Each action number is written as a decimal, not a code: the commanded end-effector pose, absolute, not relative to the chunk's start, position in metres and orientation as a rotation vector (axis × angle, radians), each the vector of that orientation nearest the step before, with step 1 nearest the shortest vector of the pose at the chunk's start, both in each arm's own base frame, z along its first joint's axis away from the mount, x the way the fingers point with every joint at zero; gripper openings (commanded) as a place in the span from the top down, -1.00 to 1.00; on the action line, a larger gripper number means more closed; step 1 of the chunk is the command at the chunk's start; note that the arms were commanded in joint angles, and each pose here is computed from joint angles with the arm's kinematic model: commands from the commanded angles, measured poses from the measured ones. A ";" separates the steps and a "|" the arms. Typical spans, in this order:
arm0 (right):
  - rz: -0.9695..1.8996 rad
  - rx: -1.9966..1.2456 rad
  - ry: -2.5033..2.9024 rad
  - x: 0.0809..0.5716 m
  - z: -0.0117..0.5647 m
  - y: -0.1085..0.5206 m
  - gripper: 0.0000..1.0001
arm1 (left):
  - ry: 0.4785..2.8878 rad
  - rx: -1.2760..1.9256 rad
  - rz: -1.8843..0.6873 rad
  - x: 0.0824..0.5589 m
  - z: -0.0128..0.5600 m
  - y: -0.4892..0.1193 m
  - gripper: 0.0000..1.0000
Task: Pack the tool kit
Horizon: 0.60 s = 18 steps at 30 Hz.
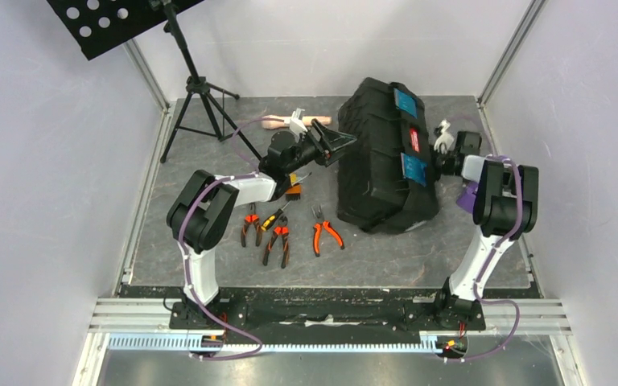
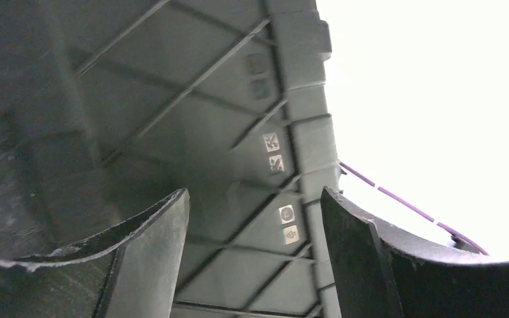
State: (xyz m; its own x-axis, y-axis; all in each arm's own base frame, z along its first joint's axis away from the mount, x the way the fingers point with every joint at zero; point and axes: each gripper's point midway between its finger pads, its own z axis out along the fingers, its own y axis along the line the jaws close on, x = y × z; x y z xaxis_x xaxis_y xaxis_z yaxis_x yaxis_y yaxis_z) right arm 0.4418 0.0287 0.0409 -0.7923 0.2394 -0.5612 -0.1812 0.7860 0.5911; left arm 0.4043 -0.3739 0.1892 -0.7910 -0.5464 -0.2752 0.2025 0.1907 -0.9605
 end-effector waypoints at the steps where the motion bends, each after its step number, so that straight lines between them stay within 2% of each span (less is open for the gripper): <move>1: 0.859 0.083 2.956 0.285 -0.053 0.054 0.46 | 1.904 -0.277 -1.722 0.396 0.188 -0.394 -0.55; 8: 0.817 0.050 2.893 0.292 -0.032 0.058 0.46 | 1.945 -0.243 -1.758 0.372 0.184 -0.413 -0.51; 18: 0.657 0.076 2.747 0.324 0.012 0.041 0.45 | 1.994 -0.253 -1.757 0.329 0.176 -0.409 -0.51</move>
